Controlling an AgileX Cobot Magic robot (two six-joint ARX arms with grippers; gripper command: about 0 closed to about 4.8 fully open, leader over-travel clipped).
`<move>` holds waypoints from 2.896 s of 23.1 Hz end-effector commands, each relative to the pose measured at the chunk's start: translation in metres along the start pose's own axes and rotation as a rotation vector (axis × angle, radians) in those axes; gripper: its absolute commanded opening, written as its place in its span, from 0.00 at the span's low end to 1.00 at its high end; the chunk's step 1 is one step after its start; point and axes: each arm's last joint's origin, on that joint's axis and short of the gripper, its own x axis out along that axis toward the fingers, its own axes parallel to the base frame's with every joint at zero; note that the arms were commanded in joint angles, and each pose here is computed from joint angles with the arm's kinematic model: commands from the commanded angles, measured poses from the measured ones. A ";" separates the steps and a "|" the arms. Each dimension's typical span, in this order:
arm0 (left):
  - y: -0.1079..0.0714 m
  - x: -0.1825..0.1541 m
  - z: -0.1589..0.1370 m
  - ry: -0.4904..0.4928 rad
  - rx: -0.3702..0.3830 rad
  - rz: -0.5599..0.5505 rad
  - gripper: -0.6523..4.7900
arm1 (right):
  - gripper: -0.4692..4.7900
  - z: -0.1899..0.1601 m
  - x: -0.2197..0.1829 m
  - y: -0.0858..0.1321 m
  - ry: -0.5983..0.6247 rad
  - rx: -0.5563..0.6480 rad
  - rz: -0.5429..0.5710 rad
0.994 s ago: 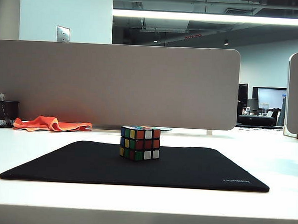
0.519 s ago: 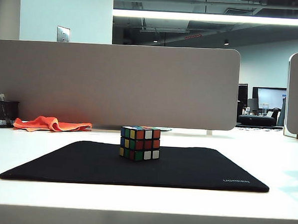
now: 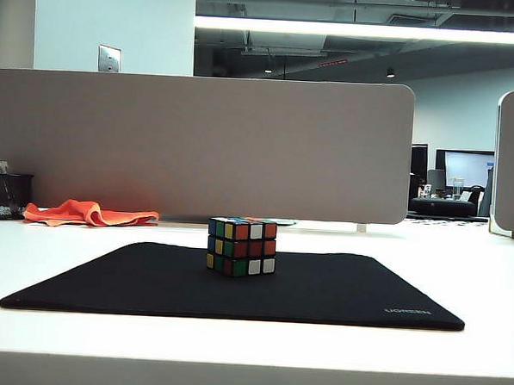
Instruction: Pick up the cube on the right side of the mouse pad, then place it in the center of the mouse pad.
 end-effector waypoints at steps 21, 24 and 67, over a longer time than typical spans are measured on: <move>0.009 0.022 -0.069 -0.173 -0.040 0.112 0.11 | 0.07 -0.096 0.002 0.000 -0.161 0.007 -0.067; 0.009 0.019 -0.079 -0.214 -0.039 0.129 0.11 | 0.07 -0.105 0.003 -0.001 -0.168 0.011 -0.097; 0.016 0.041 -0.131 -0.073 0.002 0.196 0.11 | 0.07 -0.158 0.022 0.002 0.004 -0.066 -0.079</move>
